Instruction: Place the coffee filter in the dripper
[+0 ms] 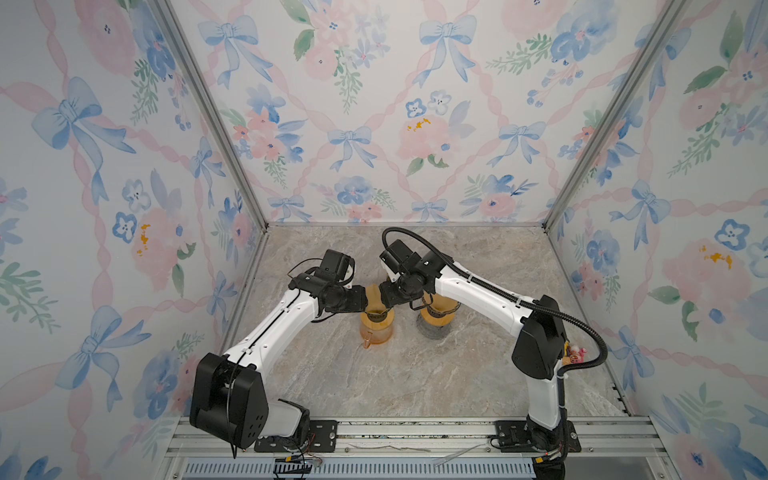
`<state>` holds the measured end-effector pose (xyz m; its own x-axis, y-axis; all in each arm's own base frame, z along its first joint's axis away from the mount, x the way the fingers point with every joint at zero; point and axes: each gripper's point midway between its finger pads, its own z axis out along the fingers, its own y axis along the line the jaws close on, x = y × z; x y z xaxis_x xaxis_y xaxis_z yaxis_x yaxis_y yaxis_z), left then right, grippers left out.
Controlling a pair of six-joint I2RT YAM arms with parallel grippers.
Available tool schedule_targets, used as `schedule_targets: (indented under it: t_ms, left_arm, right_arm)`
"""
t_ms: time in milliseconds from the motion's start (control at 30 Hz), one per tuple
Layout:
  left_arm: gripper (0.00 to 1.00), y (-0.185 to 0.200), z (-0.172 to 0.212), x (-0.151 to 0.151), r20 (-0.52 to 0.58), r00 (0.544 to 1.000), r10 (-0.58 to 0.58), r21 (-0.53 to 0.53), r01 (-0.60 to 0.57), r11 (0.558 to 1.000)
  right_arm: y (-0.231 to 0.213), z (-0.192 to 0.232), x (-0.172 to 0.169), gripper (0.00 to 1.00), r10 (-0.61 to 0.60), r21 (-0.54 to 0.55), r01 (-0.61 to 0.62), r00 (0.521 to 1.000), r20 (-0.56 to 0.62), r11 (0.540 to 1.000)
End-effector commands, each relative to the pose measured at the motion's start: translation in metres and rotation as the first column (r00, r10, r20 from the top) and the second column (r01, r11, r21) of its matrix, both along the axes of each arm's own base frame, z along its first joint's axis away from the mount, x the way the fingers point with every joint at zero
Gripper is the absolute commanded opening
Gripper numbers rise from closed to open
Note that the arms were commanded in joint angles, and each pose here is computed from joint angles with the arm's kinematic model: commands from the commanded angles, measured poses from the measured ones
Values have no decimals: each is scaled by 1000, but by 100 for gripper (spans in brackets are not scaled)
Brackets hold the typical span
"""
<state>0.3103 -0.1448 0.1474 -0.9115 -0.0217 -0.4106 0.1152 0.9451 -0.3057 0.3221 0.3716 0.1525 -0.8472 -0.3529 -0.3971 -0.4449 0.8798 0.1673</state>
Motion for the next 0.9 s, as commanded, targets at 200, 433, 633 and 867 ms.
schedule_targets:
  t_ms: [200, 433, 633, 867]
  left_arm:
    - [56, 3, -9, -6, -32, 999, 3, 26, -2, 1000]
    - [56, 3, -8, -5, -29, 1000, 3, 27, -2, 1000]
    - [56, 3, -10, -5, -33, 999, 2, 30, -1, 1000]
    - [56, 1, -9, -6, -37, 999, -2, 21, 3, 1000]
  right_arm:
    - [-9, -7, 0, 61, -10, -87, 11, 1000, 14, 996]
    - [-5, -10, -2, 61, -3, -70, 3, 1000, 1, 998]
    - [-2, -12, -4, 61, 2, -59, -3, 1000, -9, 998]
    - [-1, -3, -4, 61, 2, -36, -2, 1000, 5, 999]
